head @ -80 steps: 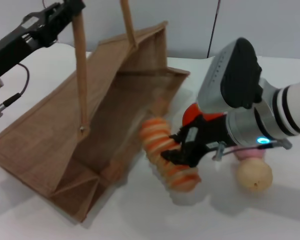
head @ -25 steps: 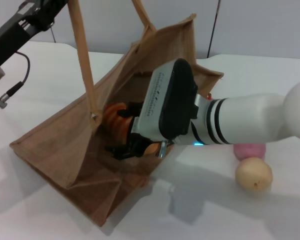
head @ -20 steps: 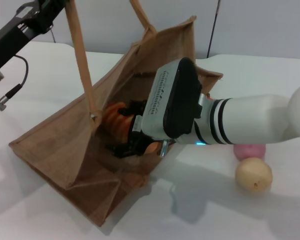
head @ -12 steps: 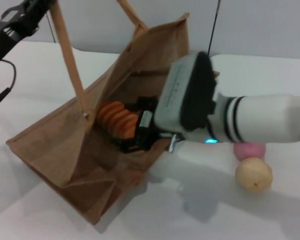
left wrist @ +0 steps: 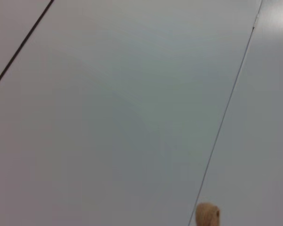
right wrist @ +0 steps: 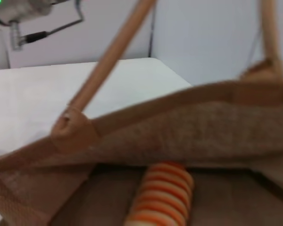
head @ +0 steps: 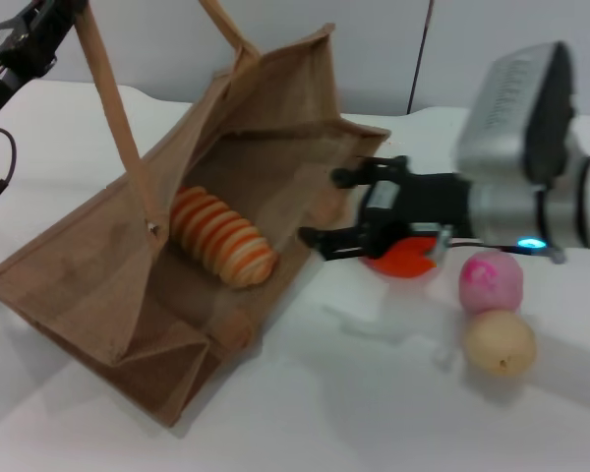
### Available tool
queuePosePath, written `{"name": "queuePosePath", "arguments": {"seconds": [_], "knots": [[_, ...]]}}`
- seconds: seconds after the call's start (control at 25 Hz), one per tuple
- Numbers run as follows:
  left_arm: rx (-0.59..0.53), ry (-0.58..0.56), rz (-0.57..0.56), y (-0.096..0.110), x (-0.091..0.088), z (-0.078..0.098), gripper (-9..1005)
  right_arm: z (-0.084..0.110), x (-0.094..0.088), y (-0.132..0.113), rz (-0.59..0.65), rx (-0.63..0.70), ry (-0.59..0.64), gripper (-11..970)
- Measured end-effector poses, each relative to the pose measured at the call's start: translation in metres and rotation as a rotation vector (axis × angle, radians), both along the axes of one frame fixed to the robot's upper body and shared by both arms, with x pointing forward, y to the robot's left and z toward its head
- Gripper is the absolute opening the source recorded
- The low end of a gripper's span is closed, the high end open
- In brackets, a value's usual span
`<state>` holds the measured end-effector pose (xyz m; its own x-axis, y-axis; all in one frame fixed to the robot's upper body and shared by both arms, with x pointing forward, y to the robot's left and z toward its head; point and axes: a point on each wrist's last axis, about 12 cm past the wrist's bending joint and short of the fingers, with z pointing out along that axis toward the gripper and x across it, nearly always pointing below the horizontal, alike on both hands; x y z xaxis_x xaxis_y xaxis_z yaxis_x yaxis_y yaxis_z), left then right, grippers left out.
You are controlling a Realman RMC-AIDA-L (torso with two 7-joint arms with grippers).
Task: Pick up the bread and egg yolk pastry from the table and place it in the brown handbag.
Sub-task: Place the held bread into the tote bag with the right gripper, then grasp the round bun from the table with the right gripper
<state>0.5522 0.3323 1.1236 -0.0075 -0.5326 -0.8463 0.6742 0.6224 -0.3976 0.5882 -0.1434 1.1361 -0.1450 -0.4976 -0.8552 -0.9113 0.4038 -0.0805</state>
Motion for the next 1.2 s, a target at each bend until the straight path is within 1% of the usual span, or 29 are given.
{"name": "queuePosePath", "arguments": {"seconds": [0.28,0.52,0.56,0.6,0.64,0.76,0.96,1.12,1.2], "knots": [[0.0,0.003,0.007,0.0,0.0,-0.002,121,-0.01,0.004,-0.05,-0.09,-0.016,0.1,887],[0.005,0.017,0.022,0.001,0.002,-0.003,121,-0.012,0.002,-0.078,-0.124,-0.03,0.18,886],[0.005,0.018,0.024,0.002,0.002,-0.003,121,-0.013,0.001,-0.081,-0.129,-0.039,0.2,886],[0.006,0.022,0.028,0.002,0.002,-0.003,121,-0.014,-0.002,-0.09,-0.144,-0.064,0.249,886],[0.006,0.022,0.028,0.002,0.002,-0.003,121,-0.014,-0.002,-0.09,-0.144,-0.064,0.249,886],[0.008,0.024,0.031,0.002,0.002,-0.004,121,-0.014,-0.006,-0.101,-0.162,-0.086,0.317,886],[0.009,0.024,0.033,0.003,0.002,-0.004,121,-0.009,-0.014,-0.11,-0.133,-0.079,0.376,885],[0.01,0.026,0.035,0.004,0.002,-0.004,121,-0.013,-0.015,-0.116,-0.157,-0.119,0.395,885],[0.01,0.026,0.034,0.004,0.002,-0.004,121,-0.017,-0.014,-0.12,-0.182,-0.165,0.41,885]]}}
